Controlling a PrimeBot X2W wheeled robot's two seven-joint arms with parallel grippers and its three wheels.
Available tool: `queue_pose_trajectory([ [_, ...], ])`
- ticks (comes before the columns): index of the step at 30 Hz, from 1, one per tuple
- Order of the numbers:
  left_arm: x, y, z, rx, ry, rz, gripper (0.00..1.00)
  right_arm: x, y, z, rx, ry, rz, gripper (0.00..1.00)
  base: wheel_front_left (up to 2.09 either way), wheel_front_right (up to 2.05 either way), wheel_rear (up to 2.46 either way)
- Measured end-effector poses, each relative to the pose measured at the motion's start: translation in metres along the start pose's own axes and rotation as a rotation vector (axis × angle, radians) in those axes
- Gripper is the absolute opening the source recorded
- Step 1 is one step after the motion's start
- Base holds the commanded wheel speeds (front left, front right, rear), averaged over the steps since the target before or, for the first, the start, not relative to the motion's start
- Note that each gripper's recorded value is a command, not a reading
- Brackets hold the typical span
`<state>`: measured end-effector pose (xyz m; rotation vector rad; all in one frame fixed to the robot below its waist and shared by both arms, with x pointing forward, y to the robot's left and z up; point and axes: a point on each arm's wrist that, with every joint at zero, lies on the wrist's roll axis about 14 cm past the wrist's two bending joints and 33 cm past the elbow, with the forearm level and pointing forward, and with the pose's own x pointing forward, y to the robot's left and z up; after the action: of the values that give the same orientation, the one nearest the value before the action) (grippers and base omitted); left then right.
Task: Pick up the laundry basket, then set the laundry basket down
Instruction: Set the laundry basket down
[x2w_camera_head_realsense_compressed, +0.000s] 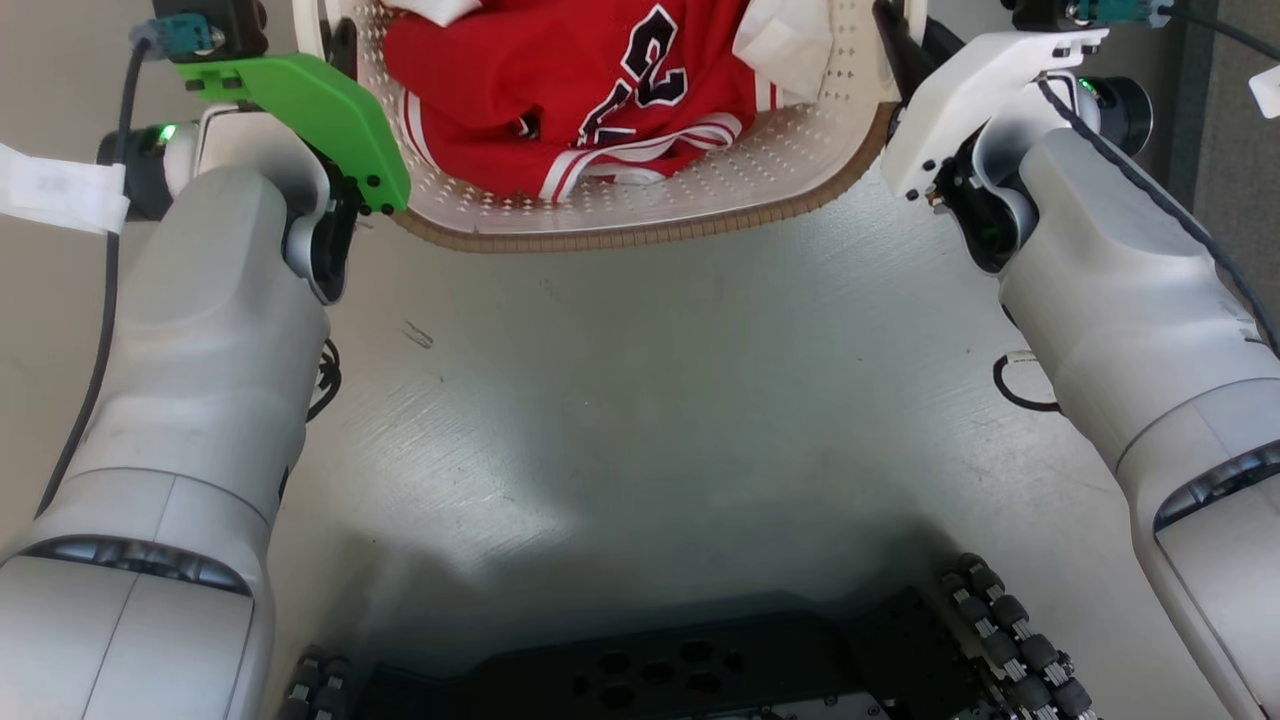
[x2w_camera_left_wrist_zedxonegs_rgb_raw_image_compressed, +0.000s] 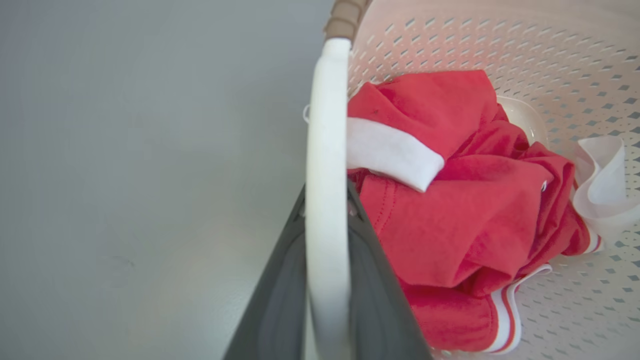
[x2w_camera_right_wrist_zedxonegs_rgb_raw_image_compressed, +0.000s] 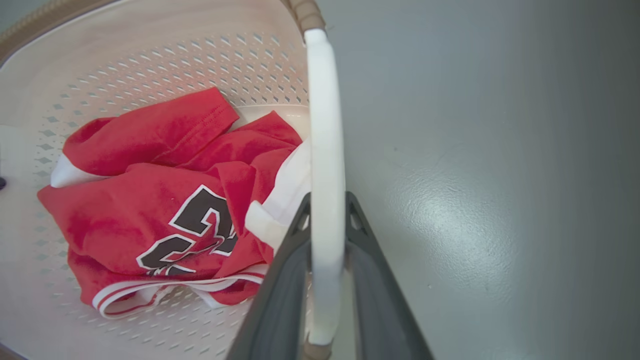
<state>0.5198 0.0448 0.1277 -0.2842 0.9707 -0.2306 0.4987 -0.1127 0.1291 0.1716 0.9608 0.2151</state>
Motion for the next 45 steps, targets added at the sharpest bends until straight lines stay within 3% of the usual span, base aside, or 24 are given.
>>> queue_pose_trajectory([
  [30,0.005,-0.001,0.003,0.003,-0.007,-0.026,0.00,0.005,-0.001,0.001,-0.002,0.017,0.003,0.00,0.00,0.00,0.00],
  [31,0.004,-0.001,0.003,0.003,-0.006,-0.028,0.00,0.005,-0.001,0.001,-0.004,0.017,0.004,0.29,0.00,0.00,0.00],
  [32,0.004,-0.001,0.003,0.000,-0.003,-0.032,0.41,0.004,-0.001,0.001,-0.007,0.018,0.004,0.94,0.00,0.00,0.00],
  [33,0.004,-0.002,0.003,-0.002,-0.001,-0.035,1.00,0.004,-0.002,0.001,-0.011,0.019,0.003,1.00,0.00,0.00,0.00],
  [45,-0.007,0.004,0.014,0.018,-0.024,-0.027,1.00,-0.008,-0.011,0.013,-0.042,-0.020,-0.019,1.00,0.00,0.00,0.00],
])
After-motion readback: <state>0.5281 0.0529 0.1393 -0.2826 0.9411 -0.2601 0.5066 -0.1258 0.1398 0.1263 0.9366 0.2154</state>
